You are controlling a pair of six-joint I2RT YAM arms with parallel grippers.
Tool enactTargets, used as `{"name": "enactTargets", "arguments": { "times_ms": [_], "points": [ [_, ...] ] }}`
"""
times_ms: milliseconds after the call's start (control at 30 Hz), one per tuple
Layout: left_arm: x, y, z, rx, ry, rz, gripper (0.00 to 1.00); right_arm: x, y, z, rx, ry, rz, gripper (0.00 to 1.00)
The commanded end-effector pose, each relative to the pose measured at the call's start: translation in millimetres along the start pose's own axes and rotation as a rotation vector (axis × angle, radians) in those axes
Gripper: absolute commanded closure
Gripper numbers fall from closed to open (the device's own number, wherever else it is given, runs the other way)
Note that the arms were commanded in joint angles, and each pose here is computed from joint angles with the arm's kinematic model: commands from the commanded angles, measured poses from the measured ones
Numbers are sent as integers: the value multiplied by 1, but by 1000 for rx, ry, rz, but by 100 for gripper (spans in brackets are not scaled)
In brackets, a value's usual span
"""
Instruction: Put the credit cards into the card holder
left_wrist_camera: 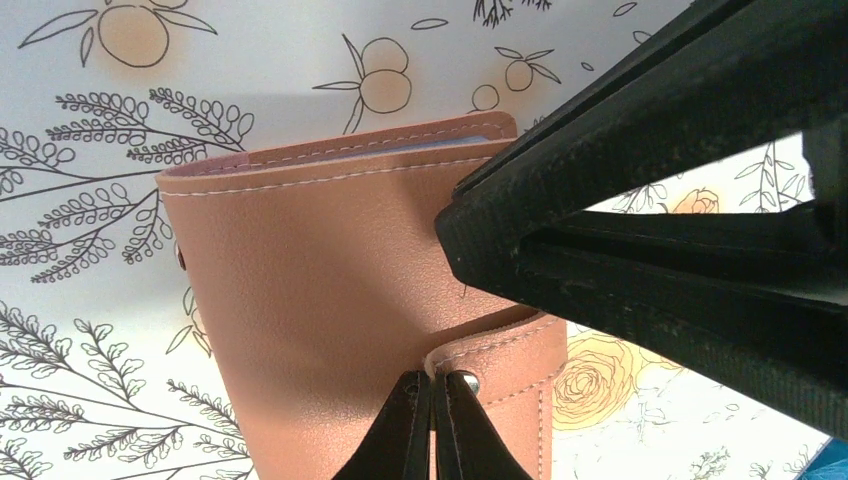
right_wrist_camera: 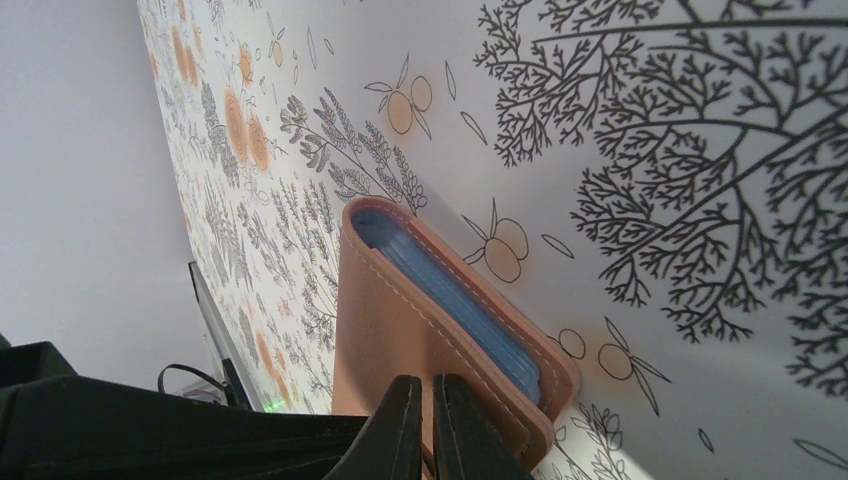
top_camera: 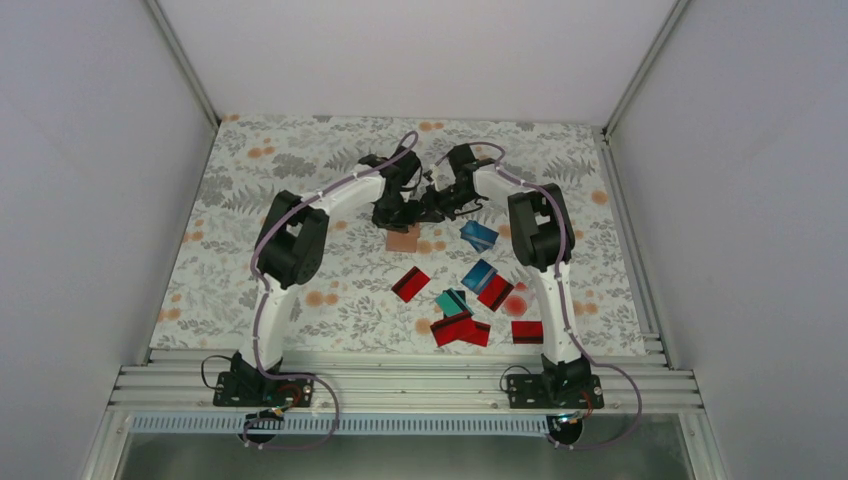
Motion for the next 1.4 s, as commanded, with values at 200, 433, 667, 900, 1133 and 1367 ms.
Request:
{"name": "enactTargets", "arguments": {
  "times_ms": [200,433,667,900,1133,1367],
  "points": [
    [-48,35,-56,184,160,15,98,-16,-29,-19,-98,53,-63,96],
    [4,2,5,102,-32,-42,78,2,12,6,-77,-10,24,90],
    [44,-14,116,35,-298,-88,2,31,102,80,-117,-221,192,3],
    [65,29,226,56,-589,-37,0,37,164,166,-278,-495,308,0],
    [55,84,316,240,-940,-12,0,19,230,277,-396,-929,429,0],
    [1,123,313,480,-1146,-122,1,-24,221,310,-451,-1150,480,0]
  ]
}}
Point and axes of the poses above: each gripper's point midway between its finger pads, its own z axis back along the fingers, its own y axis along the line the jaws close on, x = y × z, the point moved 2 cm from there along z, back along the fingers, and after that the axes turned 3 degrees about -z, right-handed, at the moved point
